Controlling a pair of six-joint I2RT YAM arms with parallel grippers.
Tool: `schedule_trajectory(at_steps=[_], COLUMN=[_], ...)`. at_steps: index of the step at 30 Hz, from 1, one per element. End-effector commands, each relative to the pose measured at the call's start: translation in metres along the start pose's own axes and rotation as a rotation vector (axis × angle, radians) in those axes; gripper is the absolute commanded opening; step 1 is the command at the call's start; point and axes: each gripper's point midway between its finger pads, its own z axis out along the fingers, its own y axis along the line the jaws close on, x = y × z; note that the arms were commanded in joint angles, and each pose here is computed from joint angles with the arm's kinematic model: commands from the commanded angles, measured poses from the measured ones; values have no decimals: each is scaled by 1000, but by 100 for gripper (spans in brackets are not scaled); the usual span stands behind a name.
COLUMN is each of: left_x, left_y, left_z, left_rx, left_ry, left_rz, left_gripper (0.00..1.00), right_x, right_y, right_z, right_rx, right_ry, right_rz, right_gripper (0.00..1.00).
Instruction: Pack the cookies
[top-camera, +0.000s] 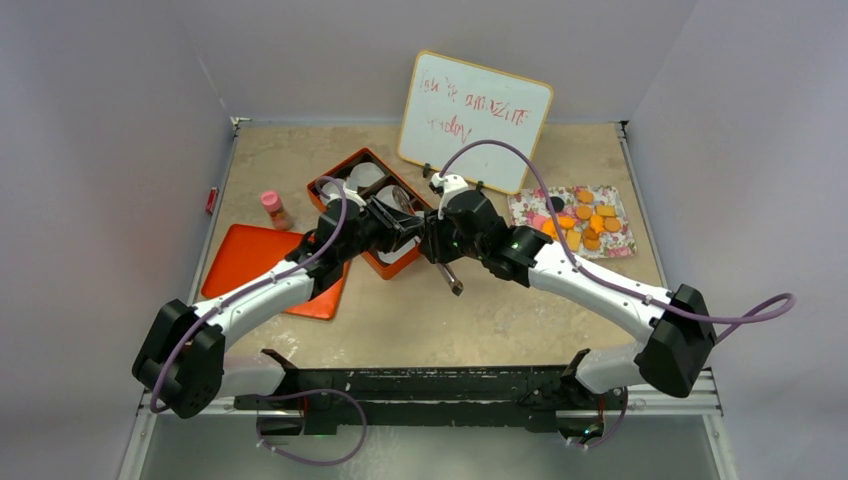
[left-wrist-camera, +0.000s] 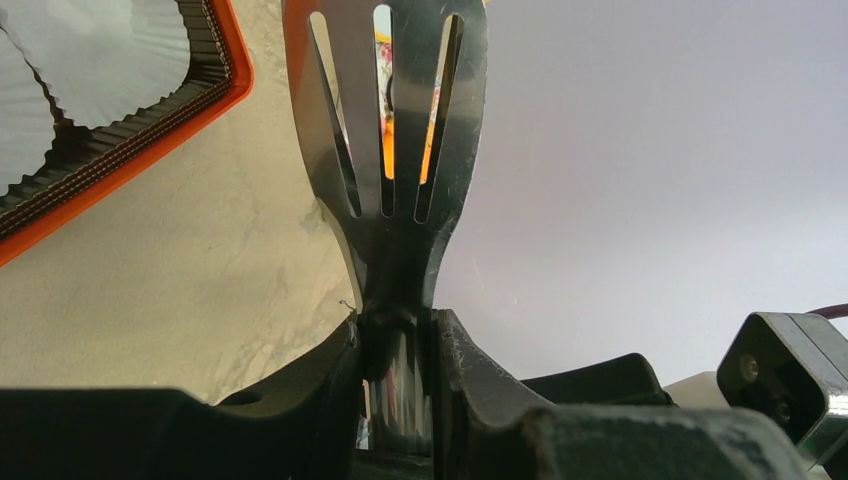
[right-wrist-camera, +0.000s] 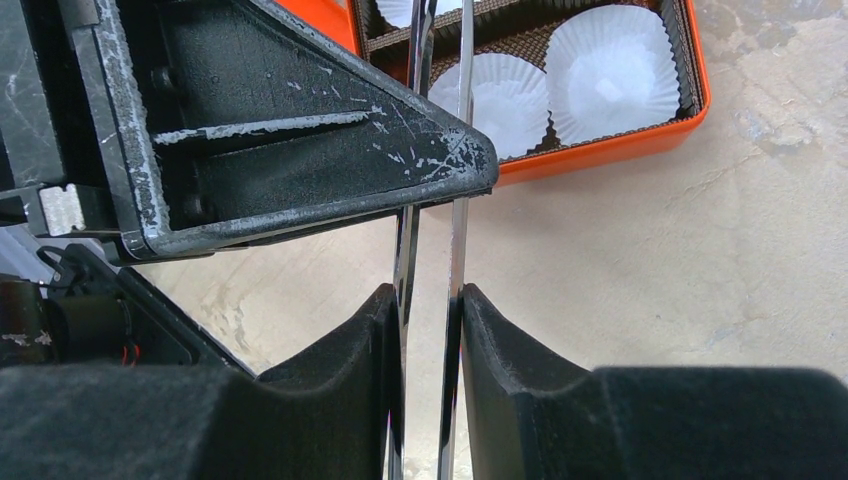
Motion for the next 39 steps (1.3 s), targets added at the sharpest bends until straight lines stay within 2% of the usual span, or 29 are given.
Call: schedule_trajectory(at_steps=[1, 10, 19, 24, 25, 29, 35, 39], left_x=[-3, -1, 1, 1, -1, -7, -21, -43], left_y=[-20, -22, -18, -12, -12, -11, -9, 8], left_z=[-3, -4, -5, -10, -14, -22, -50, -83], left_rx=[58, 75, 66, 54, 51, 33, -18, -145], left_ry=[-18, -5, 3, -4, -20, -57, -143, -253], left_rz=[-28, -60, -56, -51, -32, 13, 180, 362], left_gripper=[0, 0, 1, 16, 27, 44, 54, 60], right_x=[-13, -9, -16, -19, -20, -19, -9, 6], right_y=[14, 16, 17, 16, 14, 10, -2, -14], right_z=[1, 5, 1, -4, -6, -11, -19, -28], right_rx=[-41, -41, -31, -21, -12, 6, 64, 114], right_ry=[-38, -21, -37, -42, -45, -40, -3, 56], right_rz=[-29, -33, -31, -32, -33, -35, -35, -36], right_gripper=[33, 37, 32, 31, 31, 31, 32, 35])
